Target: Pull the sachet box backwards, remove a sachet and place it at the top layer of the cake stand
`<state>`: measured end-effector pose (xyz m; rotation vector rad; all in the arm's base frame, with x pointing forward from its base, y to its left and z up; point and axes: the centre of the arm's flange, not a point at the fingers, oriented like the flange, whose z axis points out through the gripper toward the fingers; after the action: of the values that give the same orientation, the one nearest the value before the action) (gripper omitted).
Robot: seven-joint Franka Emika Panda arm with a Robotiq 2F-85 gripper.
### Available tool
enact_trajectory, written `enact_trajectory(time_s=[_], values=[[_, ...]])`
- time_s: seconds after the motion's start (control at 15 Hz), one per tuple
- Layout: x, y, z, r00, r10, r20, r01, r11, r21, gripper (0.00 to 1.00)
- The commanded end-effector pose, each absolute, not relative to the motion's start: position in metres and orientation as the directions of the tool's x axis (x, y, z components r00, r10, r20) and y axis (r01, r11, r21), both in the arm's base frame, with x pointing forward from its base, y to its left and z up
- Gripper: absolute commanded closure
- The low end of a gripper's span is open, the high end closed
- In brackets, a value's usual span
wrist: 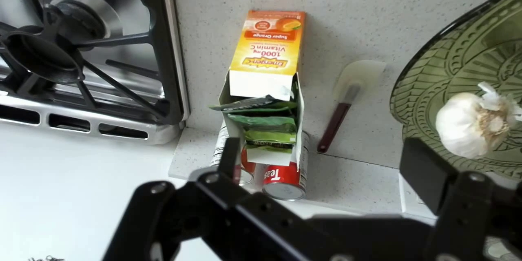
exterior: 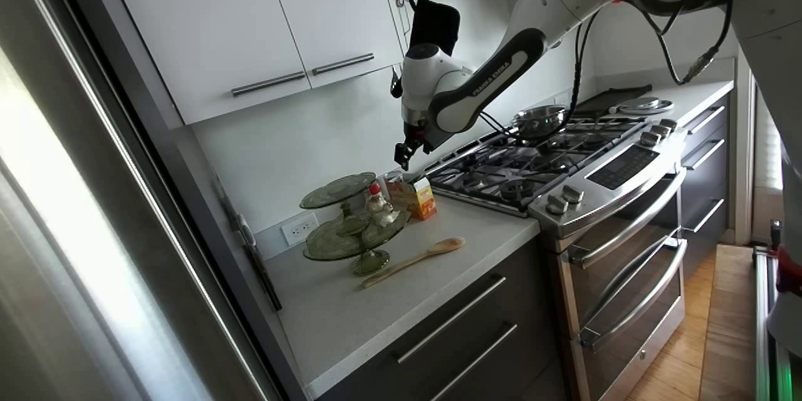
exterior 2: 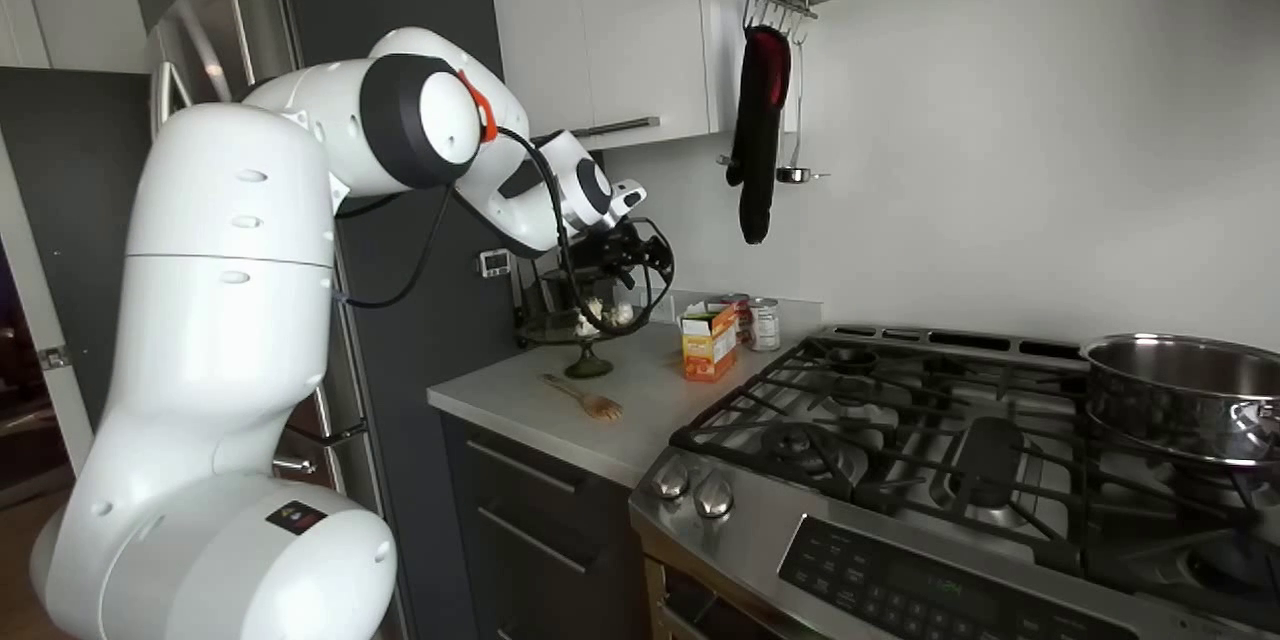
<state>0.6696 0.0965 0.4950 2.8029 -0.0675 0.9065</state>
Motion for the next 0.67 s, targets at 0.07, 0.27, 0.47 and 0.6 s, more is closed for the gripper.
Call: enact_trajectory(time_s=[0.07, 0.27, 0.47, 0.6], values=[[0.670, 0.098, 0.498, 0.808, 0.018, 0.588, -0.101, -0.980, 0.169, 0.00], [0.681, 0.100, 0.492, 0.799, 0.011, 0.601, -0.103, -0.983, 0.155, 0.00], [0.703, 0.106, 0.472, 0.784, 0.034, 0.620, -0.073, -0.986, 0.147, 0.00], [0.714, 0.108, 0.457, 0.777, 0.049, 0.628, -0.051, -0.989, 0.140, 0.00]])
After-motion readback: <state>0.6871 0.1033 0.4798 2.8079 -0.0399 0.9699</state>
